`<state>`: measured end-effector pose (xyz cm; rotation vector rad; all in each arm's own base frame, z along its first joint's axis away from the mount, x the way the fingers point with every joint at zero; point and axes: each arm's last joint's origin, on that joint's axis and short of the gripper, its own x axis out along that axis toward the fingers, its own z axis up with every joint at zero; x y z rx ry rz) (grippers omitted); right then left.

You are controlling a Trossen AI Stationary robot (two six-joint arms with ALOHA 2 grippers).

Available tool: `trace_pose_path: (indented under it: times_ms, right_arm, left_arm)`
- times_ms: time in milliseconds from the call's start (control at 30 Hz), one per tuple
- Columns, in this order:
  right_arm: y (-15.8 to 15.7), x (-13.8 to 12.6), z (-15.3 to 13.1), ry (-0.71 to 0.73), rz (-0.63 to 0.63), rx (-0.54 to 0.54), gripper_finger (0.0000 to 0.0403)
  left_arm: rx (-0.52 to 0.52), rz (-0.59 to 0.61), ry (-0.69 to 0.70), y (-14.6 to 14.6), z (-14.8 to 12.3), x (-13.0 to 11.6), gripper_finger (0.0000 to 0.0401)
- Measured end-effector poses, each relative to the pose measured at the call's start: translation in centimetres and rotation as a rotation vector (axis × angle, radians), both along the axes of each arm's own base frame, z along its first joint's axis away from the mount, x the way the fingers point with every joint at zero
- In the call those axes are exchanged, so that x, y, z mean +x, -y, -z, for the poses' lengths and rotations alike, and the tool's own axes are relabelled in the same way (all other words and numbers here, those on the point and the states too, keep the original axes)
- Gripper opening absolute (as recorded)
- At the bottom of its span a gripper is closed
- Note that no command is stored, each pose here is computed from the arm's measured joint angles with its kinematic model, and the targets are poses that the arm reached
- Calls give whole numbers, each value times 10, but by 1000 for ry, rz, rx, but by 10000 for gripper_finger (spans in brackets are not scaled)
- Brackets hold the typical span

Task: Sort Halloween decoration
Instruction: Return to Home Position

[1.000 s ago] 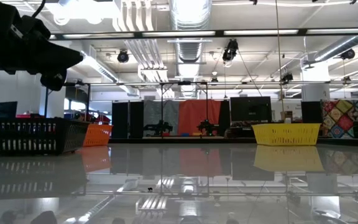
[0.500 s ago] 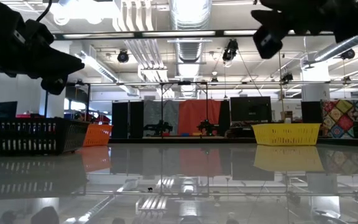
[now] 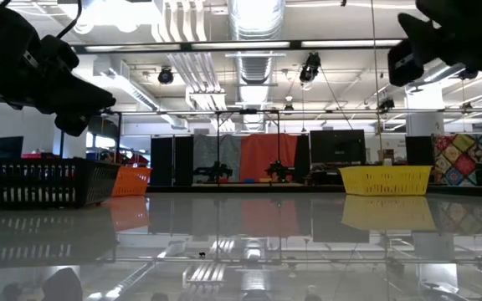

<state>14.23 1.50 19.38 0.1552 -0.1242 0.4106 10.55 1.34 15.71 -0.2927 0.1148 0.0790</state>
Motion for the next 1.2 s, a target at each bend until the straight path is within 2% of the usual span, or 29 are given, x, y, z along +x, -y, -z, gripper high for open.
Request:
trace_pose_path:
  times_ms: [133, 233, 533, 800, 967, 1100, 1200]
  right_arm:
    - [0, -10, 12, 9, 4, -25, 91]
    - [0, -13, 9, 38, 6, -39, 91]
    - [0, -13, 16, -6, 16, -121, 91]
    - [3, -28, -5, 234, 108, -173, 91]
    - [3, -45, -18, 394, 132, -188, 91]
    - [4, -57, -21, 447, 138, -190, 91]
    - [4, -59, -18, 424, 132, -182, 91]
  left_arm:
    - [-10, -1, -11, 0, 1, 1, 40]
    - [-11, -1, -17, 0, 0, 1, 40]
    - [17, 2, -17, 0, 0, 1, 40]
    - [117, 15, -20, 0, -1, 1, 40]
    - [127, 16, -20, 0, -1, 1, 40]
    - [141, 17, -19, 0, -1, 1, 40]
    - [166, 20, -16, 0, -2, 1, 40]
